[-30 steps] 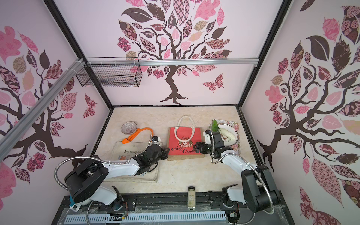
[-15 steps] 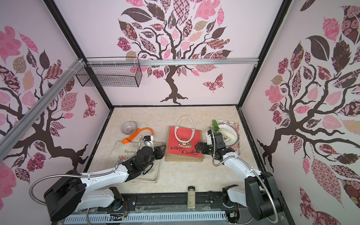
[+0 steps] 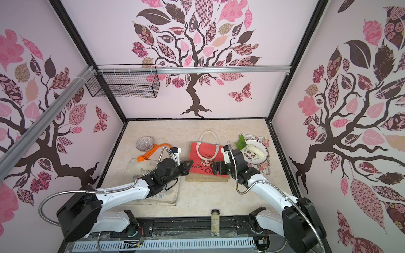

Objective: Put away the canvas bag
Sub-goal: Place the canvas bag at the center of the board, then press the canvas bag at the center of the board.

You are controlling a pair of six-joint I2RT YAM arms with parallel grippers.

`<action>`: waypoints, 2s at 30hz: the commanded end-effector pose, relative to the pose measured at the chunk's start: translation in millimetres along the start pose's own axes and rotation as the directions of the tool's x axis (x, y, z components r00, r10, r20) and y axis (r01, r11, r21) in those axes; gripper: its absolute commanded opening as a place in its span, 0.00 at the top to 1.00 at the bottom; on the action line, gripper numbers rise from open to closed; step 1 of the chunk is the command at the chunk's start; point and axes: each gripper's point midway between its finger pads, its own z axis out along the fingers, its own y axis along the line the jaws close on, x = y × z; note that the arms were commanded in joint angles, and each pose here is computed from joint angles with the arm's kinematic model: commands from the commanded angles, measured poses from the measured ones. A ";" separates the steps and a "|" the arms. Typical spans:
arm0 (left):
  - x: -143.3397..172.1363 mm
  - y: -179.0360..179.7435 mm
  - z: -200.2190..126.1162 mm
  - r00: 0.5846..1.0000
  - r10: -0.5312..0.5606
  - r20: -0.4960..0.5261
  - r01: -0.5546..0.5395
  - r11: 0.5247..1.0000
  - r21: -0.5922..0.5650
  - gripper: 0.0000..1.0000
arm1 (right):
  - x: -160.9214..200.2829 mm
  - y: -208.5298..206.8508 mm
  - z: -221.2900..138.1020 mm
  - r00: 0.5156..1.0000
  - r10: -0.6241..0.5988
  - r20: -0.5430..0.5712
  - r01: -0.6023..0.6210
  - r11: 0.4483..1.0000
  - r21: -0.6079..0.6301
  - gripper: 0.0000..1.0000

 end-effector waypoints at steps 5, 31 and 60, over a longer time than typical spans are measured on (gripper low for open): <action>19.1 5.2 17.6 0.999 -0.035 -0.039 0.033 0.999 -0.030 1.00 | 3.2 -2.8 9.3 0.999 0.046 -0.002 -0.046 0.998 -0.042 0.08; 105.2 128.6 13.5 0.967 -0.253 -0.033 0.230 0.920 -0.319 1.00 | 113.2 -72.7 37.5 0.960 0.278 0.021 -0.277 0.946 0.169 0.81; 38.3 14.5 24.1 0.998 -0.058 0.015 0.060 0.990 -0.131 0.99 | 13.7 -15.2 -11.1 0.956 0.128 0.264 -0.130 0.991 -0.010 0.89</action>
